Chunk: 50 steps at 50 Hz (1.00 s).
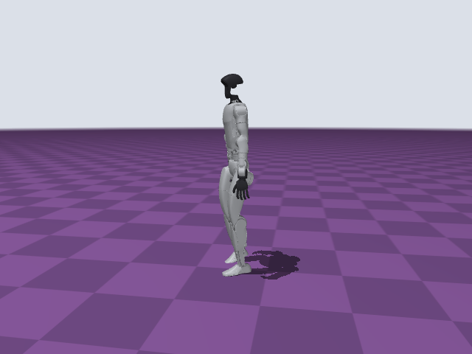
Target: In place motions
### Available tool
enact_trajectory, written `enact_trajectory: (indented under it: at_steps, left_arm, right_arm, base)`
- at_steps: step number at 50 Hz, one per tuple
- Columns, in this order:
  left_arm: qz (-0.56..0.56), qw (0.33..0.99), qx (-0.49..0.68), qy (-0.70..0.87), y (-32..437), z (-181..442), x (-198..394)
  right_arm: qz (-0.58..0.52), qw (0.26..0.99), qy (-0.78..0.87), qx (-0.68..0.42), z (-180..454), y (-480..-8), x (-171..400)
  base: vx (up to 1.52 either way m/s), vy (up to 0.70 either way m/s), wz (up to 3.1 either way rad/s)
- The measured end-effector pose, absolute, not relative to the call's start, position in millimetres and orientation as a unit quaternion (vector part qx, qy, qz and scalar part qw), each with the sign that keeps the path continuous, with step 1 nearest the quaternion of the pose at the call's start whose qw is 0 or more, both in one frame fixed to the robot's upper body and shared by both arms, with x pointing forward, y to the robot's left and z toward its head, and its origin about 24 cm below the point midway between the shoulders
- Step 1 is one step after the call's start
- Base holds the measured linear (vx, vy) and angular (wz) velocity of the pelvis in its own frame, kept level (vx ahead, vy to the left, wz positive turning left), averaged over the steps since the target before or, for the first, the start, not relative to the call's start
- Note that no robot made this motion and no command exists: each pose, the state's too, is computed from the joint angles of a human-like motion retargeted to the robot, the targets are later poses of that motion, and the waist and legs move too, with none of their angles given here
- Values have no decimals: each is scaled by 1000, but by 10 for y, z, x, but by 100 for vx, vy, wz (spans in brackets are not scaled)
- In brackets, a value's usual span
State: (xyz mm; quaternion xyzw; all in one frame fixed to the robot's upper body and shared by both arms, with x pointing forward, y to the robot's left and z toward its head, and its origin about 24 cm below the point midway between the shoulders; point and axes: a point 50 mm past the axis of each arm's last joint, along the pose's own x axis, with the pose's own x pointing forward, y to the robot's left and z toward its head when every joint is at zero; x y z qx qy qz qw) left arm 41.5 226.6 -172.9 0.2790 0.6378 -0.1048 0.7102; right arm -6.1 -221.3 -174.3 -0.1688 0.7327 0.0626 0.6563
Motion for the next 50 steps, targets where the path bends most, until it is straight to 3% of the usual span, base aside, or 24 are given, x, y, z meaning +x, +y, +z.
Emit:
enact_trajectory:
  at_steps: [10, 26, 35, 43, 50]
  left_arm:
    - [-108, 757, 295, 573, 2202, -1662, 910]
    - [-66, 808, 121, 572, 1813, -1675, 1108]
    - [-22, 768, 106, 631, 1867, -1764, 678]
    - [-14, 741, 193, 643, 2233, -1725, 538]
    - [-16, 692, 237, 682, 2456, -1696, 274]
  right_arm:
    - [70, 657, 726, -190, -1721, -2305, 67]
    - [73, 601, 777, -174, -1714, -2109, -404]
    - [28, 595, 786, -164, -1690, -2198, -506]
    - [-8, 653, 746, -131, -1728, -2252, -114]
    - [32, 703, 698, -137, -1778, -2071, 199]
  base:
    - [-32, -1, 241]
    - [-29, 7, 349]
    - [25, 17, 242]
    - [7, -29, 180]
    - [51, 18, 233]
